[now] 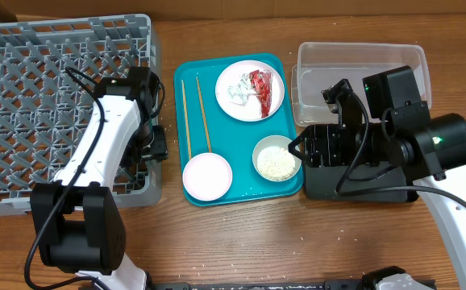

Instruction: Sort waste into correct bins and load items into the dishwasher

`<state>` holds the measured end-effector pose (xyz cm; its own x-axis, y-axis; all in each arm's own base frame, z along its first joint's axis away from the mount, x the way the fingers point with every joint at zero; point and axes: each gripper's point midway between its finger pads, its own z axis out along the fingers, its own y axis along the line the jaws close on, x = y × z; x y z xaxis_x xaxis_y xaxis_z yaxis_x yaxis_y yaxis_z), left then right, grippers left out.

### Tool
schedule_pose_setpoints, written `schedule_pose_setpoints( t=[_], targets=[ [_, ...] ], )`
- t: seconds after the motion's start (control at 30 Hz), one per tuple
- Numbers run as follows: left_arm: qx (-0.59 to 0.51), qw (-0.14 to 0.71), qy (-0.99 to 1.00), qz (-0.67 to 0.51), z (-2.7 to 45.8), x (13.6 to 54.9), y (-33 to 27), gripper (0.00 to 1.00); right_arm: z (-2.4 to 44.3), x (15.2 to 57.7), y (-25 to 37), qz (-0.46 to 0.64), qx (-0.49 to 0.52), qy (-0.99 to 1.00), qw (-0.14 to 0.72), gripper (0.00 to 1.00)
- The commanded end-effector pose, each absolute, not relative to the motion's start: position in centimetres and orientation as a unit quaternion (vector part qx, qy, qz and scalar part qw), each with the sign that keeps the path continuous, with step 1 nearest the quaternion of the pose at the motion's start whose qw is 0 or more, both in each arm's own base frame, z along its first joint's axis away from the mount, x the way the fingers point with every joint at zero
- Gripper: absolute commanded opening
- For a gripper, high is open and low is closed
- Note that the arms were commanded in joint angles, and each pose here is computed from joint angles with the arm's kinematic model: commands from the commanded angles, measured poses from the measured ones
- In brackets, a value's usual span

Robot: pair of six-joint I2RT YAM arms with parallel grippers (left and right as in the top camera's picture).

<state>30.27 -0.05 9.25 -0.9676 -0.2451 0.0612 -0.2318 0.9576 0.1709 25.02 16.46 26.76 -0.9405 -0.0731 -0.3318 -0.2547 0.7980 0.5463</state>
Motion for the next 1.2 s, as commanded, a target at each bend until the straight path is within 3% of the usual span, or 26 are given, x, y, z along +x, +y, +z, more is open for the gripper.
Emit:
schedule_pose_setpoints(
  t=[0.0,0.23,0.43,0.7,0.83,0.97,1.17],
  targets=[
    [0.125,0.0,-0.991,-0.048,12.1,32.0,-0.9,1.0,27.5,25.5,16.7,0.309,-0.094,0.932,0.166,0.73],
    [0.114,-0.082,-0.99,0.029,21.2,35.1,-3.2,1.0,28.3,27.2,17.3,0.314,-0.105,0.922,0.203,0.76],
    [0.075,-0.2,-0.97,0.114,29.9,36.0,-5.6,0.97,25.9,28.7,17.8,0.252,-0.117,0.939,0.204,0.76],
    [0.074,-0.342,-0.93,0.115,39.2,29.6,-4.3,0.91,19.7,30.3,20.3,0.211,-0.131,0.96,0.129,0.71],
    [0.121,-0.369,-0.918,0.085,40.9,25.2,-2.2,1.0,16.1,30.4,22.0,0.2,-0.121,0.969,0.078,0.68],
    [0.13,-0.354,-0.924,0.056,40.4,21.8,-1.0,1.0,12.1,29.5,23.9,0.179,-0.126,0.975,0.023,0.64],
    [0.109,-0.348,-0.929,0.065,40.0,21.0,-1.5,1.0,6.7,30.5,24.4,0.092,-0.098,0.991,0.018,0.57]
  ],
)
